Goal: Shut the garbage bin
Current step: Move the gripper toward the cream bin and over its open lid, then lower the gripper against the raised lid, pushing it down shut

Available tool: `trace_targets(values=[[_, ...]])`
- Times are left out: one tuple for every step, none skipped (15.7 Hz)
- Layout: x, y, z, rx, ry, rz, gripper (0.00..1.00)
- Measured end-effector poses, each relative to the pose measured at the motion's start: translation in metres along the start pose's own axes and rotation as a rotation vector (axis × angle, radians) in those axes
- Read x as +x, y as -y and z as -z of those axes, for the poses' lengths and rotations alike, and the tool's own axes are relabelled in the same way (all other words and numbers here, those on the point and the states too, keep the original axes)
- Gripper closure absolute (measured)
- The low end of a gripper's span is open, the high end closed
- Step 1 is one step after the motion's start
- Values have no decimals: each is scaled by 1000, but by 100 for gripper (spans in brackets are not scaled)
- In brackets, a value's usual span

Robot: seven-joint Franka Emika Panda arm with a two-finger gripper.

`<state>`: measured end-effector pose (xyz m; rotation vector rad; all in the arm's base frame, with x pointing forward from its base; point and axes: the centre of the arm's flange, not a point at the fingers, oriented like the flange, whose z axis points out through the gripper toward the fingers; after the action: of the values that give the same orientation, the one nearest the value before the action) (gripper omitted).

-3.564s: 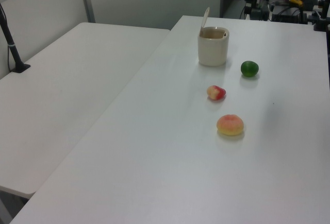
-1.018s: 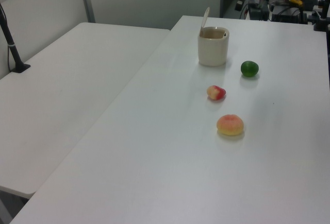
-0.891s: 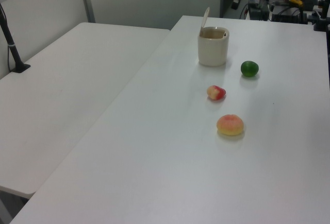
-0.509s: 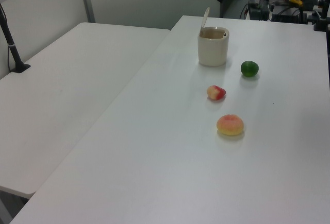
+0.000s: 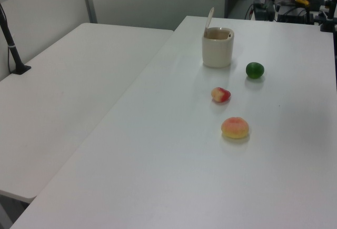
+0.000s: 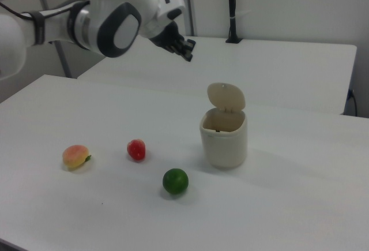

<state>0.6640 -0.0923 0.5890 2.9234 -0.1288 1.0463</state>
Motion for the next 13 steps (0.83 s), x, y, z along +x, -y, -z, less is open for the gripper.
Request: trace_targets(values=[[2, -7, -6, -9, -9, -13, 100], [5, -15, -12, -17, -23, -25, 100], [7, -21, -17, -26, -41, -33, 100], [8, -27, -23, -34, -59, -39, 100], [9, -33, -29, -41, -73, -44, 100], [9, -37, -36, -47, -83, -47, 100], [8, -41, -43, -53, -94, -50, 100], [8, -45, -50, -58, -104, -53, 100], [8, -49, -57, -63, -111, -56, 100], [7, -52, -64, -68, -116, -59, 100], [4, -56, -71, -73, -122, -62, 100], [2, -59, -78, -77, -128, -64, 100], [-1, -61, -85, -81, -128, -64, 100]])
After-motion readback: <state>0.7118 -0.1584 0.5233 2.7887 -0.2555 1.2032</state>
